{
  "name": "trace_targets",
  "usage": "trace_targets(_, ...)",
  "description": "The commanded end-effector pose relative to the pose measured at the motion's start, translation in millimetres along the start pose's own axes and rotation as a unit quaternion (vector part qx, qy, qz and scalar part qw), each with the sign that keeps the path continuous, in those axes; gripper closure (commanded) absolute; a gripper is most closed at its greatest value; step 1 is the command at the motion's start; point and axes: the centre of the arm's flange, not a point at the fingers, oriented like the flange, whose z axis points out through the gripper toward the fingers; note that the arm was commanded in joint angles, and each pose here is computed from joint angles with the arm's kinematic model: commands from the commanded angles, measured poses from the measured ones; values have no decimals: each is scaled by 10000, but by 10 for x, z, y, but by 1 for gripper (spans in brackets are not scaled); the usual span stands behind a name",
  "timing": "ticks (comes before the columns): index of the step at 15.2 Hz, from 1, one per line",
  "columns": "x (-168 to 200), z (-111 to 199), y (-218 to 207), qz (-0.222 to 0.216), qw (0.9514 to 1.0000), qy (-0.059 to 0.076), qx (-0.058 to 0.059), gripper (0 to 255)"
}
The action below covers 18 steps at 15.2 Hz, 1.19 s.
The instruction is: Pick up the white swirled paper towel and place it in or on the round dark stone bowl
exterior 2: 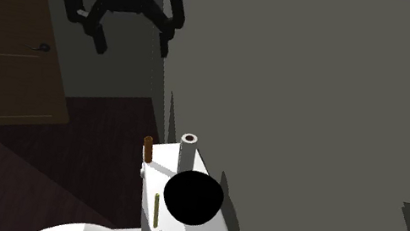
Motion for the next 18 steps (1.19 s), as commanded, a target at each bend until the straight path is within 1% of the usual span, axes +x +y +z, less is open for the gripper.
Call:
trace_targets(1, 0, 0, 0, 0, 10000, 0, 0, 0)
trace_targets(18, 1271, 1891, 319, -16, 9995, -305, 81, 0)
